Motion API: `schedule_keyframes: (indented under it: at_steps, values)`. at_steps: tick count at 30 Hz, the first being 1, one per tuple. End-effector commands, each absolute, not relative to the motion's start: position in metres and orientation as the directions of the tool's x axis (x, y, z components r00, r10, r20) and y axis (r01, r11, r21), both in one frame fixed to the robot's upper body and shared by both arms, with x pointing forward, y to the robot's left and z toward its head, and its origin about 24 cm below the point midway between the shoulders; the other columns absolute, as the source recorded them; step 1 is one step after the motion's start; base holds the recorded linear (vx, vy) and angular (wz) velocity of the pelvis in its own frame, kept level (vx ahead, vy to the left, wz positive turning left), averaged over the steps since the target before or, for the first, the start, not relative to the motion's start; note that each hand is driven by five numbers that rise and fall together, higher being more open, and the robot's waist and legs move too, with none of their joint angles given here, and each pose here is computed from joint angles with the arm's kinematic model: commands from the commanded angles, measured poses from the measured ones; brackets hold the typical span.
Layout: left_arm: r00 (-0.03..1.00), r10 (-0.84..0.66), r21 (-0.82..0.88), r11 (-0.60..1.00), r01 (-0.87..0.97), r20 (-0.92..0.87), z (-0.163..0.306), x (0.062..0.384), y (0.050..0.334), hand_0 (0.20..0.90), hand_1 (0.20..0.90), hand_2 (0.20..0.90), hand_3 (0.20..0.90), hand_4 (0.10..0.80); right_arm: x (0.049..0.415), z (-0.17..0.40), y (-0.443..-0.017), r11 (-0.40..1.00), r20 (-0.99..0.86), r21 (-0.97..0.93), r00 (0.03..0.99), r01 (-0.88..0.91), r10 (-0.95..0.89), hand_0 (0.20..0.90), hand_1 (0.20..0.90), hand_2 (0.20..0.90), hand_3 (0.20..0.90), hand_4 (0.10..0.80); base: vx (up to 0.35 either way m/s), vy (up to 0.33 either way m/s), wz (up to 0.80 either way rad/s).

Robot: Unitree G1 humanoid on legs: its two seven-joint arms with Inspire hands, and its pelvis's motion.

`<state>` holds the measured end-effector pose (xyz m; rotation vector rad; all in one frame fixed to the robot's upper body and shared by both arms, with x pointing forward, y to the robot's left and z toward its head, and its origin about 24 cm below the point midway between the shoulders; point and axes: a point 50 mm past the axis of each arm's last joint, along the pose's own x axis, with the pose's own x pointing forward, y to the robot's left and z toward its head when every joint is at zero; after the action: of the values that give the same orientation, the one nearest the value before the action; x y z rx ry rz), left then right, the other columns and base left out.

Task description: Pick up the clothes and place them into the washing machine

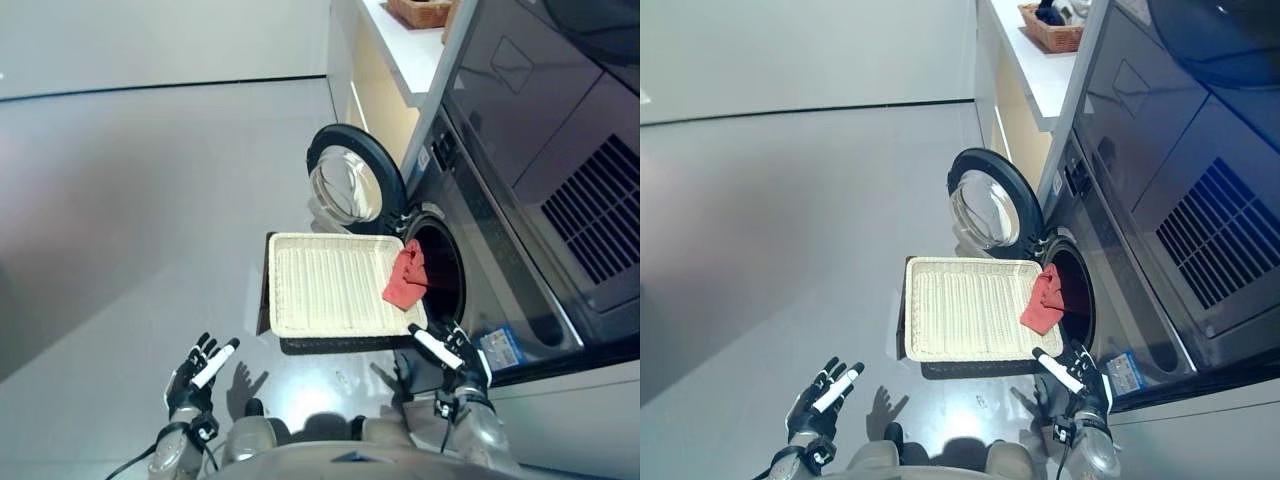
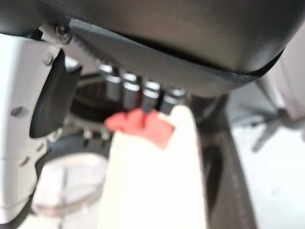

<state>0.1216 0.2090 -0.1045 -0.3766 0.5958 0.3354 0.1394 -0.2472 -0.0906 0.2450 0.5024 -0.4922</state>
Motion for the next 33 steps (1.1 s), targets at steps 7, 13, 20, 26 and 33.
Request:
schedule_keyframes:
  at_steps: [7,13,20,26,33]
  values:
    - [0.891,0.299,-0.209,0.9,-0.382,-0.342,-0.059,0.156,0.245,0.9,0.9,0.9,0.9,0.8,0.171,-0.07,-0.228,0.892,-0.389,0.168,0.86,0.42,-0.332,0.9,0.9,0.9,0.9,0.8,0.098,0.132,-0.56]
    - [0.883,0.286,-0.206,0.902,-0.379,-0.372,-0.064,0.151,0.244,0.9,0.9,0.9,0.9,0.8,0.173,-0.068,-0.229,0.89,-0.381,0.182,0.864,0.419,-0.329,0.9,0.9,0.9,0.9,0.8,0.104,0.116,0.02]
    - [0.879,0.282,-0.173,0.913,-0.369,-0.385,-0.064,0.153,0.248,0.9,0.9,0.9,0.9,0.8,0.18,-0.062,-0.229,0.889,-0.351,0.199,0.877,0.413,-0.329,0.9,0.9,0.9,0.9,0.8,0.099,0.188,0.01]
    - [0.876,0.267,-0.172,0.918,-0.358,-0.401,-0.068,0.148,0.248,0.9,0.9,0.9,0.9,0.8,0.171,-0.068,-0.237,0.876,-0.382,0.185,0.854,0.446,-0.354,0.9,0.9,0.9,0.9,0.8,0.243,-0.062,-0.03]
    - [0.873,0.248,-0.172,0.923,-0.345,-0.421,-0.071,0.133,0.245,0.9,0.9,0.9,0.9,0.8,0.154,-0.074,-0.235,0.892,-0.418,0.154,0.845,0.426,-0.332,0.9,0.9,0.9,0.9,0.8,0.218,-0.108,0.12]
